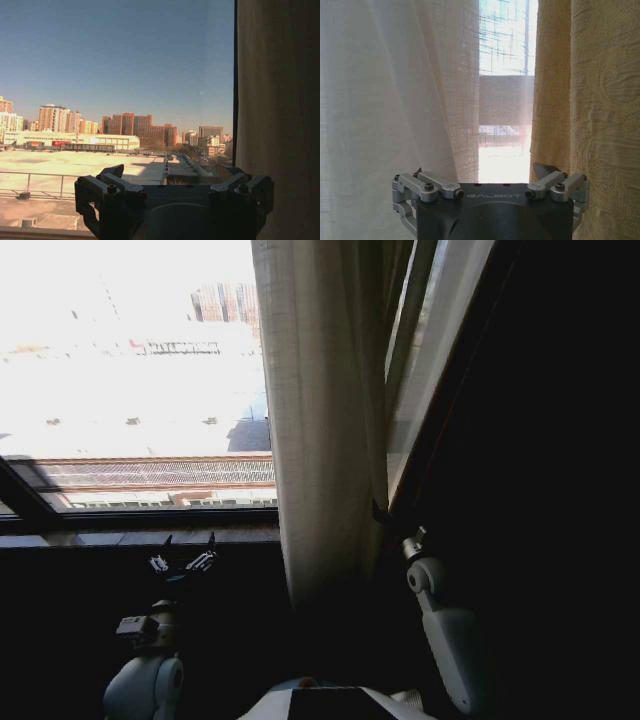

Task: Open the curtains by pulling them apart, changing their state from closed to fully open.

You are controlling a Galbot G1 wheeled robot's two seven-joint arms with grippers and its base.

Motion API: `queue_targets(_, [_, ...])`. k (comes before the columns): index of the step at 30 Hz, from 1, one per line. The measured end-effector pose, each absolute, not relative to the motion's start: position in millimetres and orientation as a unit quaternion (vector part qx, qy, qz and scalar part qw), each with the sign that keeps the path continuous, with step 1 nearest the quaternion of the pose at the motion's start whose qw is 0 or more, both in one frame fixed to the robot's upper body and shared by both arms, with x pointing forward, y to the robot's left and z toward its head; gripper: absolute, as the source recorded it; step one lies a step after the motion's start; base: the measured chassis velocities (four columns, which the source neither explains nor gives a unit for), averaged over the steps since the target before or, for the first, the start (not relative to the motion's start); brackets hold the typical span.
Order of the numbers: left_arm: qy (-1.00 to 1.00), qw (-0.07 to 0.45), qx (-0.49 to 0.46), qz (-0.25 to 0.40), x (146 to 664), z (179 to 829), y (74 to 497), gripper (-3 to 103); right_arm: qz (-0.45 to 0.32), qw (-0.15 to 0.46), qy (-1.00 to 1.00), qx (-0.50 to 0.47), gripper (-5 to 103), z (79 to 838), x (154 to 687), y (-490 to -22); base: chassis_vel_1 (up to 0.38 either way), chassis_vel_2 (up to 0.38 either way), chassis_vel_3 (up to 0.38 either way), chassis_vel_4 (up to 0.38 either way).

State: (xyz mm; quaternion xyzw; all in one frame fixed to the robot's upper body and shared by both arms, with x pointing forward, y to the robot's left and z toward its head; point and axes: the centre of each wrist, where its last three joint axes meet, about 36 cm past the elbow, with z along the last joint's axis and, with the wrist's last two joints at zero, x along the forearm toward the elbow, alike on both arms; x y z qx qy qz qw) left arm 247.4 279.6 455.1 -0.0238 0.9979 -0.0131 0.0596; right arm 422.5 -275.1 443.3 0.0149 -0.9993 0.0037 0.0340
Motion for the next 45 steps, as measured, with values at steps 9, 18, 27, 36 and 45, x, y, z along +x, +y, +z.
queue_targets(9, [0.998, 0.058, -0.024, -0.013, 247.6, 453.8, 279.7, 100, 0.003, 0.026, -1.0, 0.017, 100, 434.8, 421.7, -275.2, 0.087, -0.091, -0.095, 0.094])
queue_targets(18, [0.998, 0.058, -0.024, -0.013, 248.8, 452.5, 279.8, 100, 0.017, 0.032, -0.999, 0.021, 100, 429.2, 417.8, -278.0, 0.011, -0.01, -0.009, 0.007])
queue_targets(27, [0.998, 0.057, -0.023, -0.012, 249.0, 451.8, 279.9, 100, 0.02, 0.033, -0.999, 0.019, 100, 427.0, 417.9, -277.8, 0.019, 0.006, -0.014, -0.015])
queue_targets(36, [0.998, 0.056, -0.023, -0.011, 247.9, 451.2, 280.1, 100, 0.023, 0.034, -0.999, 0.017, 100, 426.0, 417.9, -277.8, 0.163, 0.162, -0.17, -0.159])
queue_targets(45, [0.998, 0.057, -0.023, -0.011, 248.1, 451.4, 279.8, 100, 0.023, 0.033, -0.999, 0.016, 100, 426.4, 417.7, -278.3, 0.28, 0.28, -0.283, -0.276])
